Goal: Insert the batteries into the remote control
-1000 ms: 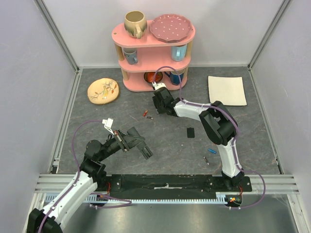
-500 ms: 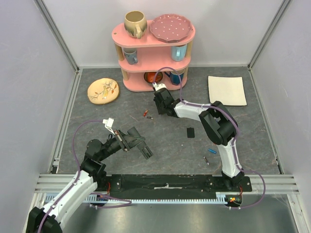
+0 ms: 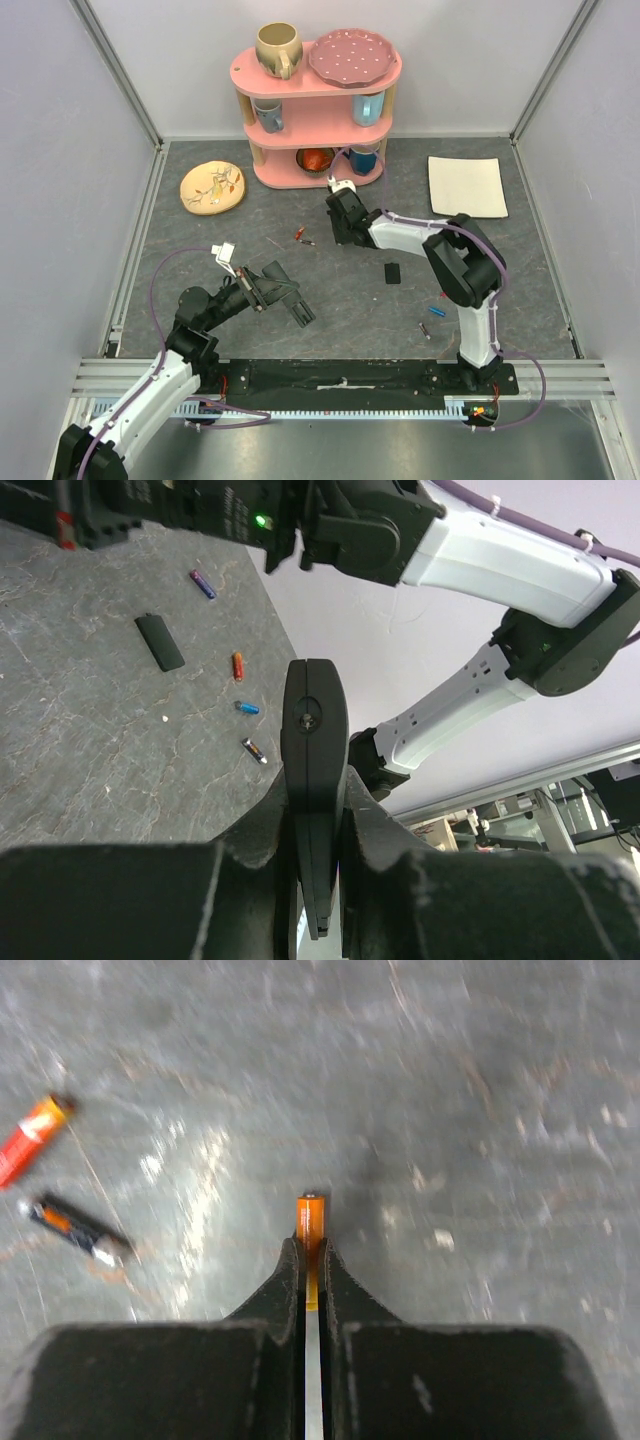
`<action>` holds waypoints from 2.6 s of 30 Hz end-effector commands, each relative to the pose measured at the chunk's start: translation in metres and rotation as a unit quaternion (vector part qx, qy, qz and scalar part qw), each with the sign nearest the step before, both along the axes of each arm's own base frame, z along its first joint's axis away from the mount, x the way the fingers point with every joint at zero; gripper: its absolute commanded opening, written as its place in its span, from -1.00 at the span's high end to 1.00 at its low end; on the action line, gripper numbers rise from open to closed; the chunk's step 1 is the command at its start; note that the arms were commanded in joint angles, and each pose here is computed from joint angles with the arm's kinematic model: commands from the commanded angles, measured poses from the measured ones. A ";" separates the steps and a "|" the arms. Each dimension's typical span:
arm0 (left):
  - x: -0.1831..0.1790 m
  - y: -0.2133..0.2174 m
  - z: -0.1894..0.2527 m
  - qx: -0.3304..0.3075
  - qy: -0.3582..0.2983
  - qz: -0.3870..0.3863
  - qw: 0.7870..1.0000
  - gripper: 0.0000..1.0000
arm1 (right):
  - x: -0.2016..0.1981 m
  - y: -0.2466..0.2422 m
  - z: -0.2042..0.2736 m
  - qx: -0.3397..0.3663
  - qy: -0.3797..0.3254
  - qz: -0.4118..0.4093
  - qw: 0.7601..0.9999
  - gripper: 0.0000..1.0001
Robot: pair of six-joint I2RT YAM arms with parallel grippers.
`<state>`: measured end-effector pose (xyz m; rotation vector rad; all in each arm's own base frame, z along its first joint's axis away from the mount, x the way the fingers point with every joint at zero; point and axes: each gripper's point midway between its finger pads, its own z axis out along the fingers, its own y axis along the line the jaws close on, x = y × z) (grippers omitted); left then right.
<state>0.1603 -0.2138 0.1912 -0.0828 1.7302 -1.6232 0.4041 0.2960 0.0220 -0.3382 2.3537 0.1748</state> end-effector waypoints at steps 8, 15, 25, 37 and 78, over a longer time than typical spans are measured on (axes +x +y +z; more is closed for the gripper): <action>-0.003 0.001 -0.017 0.007 -0.011 -0.005 1.000 0.96 | -0.088 -0.059 0.020 0.006 0.062 -0.062 0.996 1.00; -0.003 0.000 -0.016 0.006 -0.014 -0.008 1.000 0.96 | -0.123 -0.062 0.011 -0.024 0.101 -0.041 0.994 1.00; -0.006 0.000 -0.019 0.002 -0.012 -0.013 1.000 0.96 | -0.136 -0.063 -0.006 -0.054 0.142 -0.018 0.988 0.76; -0.007 0.000 -0.022 0.007 -0.010 -0.015 1.000 0.96 | -0.133 -0.064 -0.005 -0.085 0.151 0.000 0.985 0.30; 0.031 -0.028 0.022 -0.083 -0.025 -0.007 0.996 0.96 | -0.214 -0.014 0.201 0.196 -0.103 0.083 0.972 1.00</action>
